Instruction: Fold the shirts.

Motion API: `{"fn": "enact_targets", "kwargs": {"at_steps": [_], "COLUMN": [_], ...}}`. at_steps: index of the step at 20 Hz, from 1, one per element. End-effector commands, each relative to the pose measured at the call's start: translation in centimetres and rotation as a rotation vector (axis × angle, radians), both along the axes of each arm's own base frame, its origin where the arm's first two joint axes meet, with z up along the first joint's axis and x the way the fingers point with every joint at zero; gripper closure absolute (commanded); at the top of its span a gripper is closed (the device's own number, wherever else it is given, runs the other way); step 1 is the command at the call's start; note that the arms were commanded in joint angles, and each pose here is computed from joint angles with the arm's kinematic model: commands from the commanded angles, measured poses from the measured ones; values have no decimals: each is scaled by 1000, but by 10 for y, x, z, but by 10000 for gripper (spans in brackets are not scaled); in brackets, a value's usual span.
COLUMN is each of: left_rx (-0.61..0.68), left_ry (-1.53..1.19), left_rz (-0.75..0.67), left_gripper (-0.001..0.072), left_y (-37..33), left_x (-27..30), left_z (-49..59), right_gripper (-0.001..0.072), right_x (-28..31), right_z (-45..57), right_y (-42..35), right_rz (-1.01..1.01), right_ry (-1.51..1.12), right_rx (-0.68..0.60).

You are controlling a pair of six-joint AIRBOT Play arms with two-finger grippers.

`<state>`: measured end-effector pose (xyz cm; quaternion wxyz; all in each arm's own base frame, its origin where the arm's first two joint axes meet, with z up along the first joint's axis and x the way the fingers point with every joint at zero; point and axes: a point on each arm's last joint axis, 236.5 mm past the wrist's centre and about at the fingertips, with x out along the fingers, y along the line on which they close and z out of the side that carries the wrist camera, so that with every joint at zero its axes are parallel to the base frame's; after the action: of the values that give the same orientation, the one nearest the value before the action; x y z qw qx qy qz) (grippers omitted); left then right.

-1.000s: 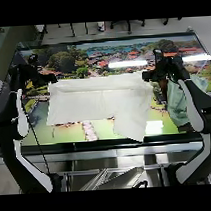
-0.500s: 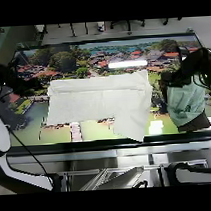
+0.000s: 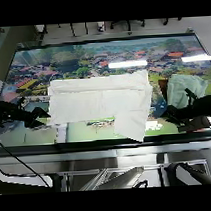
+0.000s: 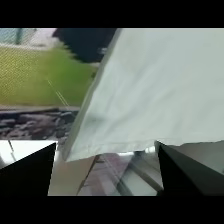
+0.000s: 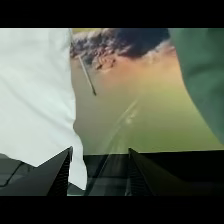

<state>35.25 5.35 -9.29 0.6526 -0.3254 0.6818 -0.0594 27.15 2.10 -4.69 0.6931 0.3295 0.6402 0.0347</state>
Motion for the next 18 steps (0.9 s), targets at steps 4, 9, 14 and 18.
{"fn": "enact_targets", "kwargs": {"at_steps": [4, 9, 14, 18], "left_rx": [35, 24, 33, 23], "left_ry": [-74, -84, -120, -112], "left_rz": [-34, -139, -209, -225], "left_gripper": [6, 599, 682, 682], "left_y": [-16, -40, -54, -58], "left_x": [27, 51, 70, 68], "left_z": [-11, -8, 6, 12], "right_gripper": [298, 297, 298, 425], "right_x": [1, 0, 13, 22], "right_z": [-29, -71, -82, -72], "right_y": [31, 63, 81, 95], "right_rz": [26, 86, 79, 71], "right_ry": [23, 109, 82, 35], "right_rx": [54, 66, 72, 143]}}
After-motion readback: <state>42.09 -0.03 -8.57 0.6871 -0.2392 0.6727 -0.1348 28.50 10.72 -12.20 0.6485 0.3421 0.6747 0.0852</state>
